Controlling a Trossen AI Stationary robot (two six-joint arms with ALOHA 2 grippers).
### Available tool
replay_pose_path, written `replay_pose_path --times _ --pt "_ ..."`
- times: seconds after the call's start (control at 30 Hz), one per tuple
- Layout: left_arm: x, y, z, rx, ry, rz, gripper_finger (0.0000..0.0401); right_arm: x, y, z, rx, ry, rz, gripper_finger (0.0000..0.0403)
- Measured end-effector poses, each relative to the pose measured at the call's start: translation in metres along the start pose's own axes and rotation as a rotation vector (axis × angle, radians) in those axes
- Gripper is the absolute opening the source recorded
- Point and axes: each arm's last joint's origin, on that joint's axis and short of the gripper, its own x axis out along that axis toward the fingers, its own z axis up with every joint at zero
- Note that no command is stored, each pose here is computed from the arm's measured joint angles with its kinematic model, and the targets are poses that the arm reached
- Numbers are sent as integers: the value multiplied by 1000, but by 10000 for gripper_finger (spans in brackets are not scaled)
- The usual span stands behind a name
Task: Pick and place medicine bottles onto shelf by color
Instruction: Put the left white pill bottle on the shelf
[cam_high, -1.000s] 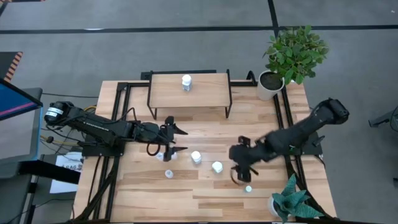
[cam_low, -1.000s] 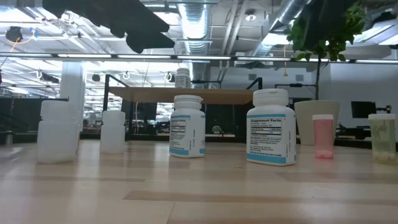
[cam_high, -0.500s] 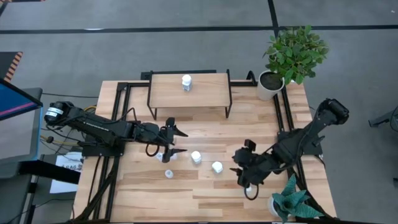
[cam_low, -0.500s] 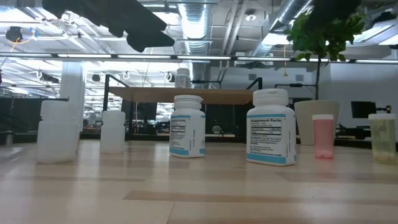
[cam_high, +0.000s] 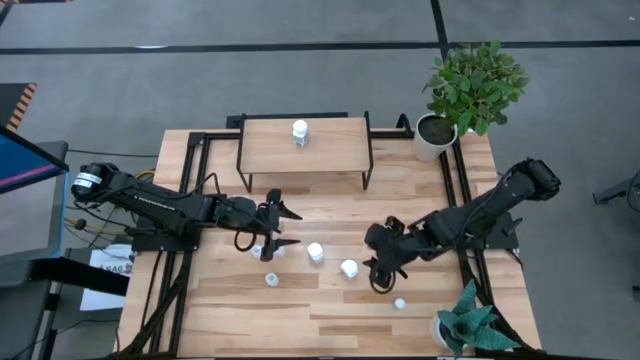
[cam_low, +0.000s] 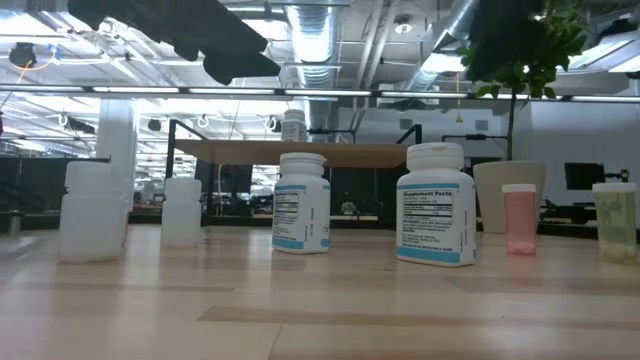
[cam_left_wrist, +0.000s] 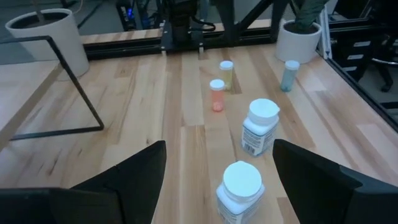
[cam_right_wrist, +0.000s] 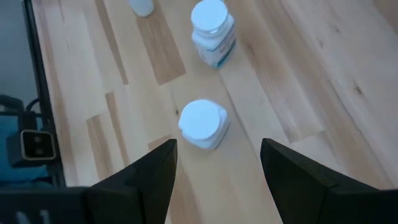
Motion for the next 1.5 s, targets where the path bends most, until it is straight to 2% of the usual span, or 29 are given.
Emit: replay_pose_path --times 0.13,0.23,0.5,0.73,1.2,1.33,1.5 --pt "8 -3 -3 -37 6 -87 285 1 -2 6 23 -21 6 256" --pt "25 -5 -6 -46 72 -96 285 1 -1 8 24 -41 26 256" --pt "69 -11 5 81 320 -111 285 1 1 5 10 -31 24 256" --pt "96 -17 -9 129 424 -130 285 0 3 3 0 -26 29 256" --pt "111 -19 -30 160 515 -142 283 -3 10 -4 -27 -18 49 256" --pt "112 -19 -28 159 487 -140 251 -2 10 -4 -27 -17 49 256" --pt "110 -19 -25 157 474 -140 159 -2 9 -4 -27 -17 48 256"
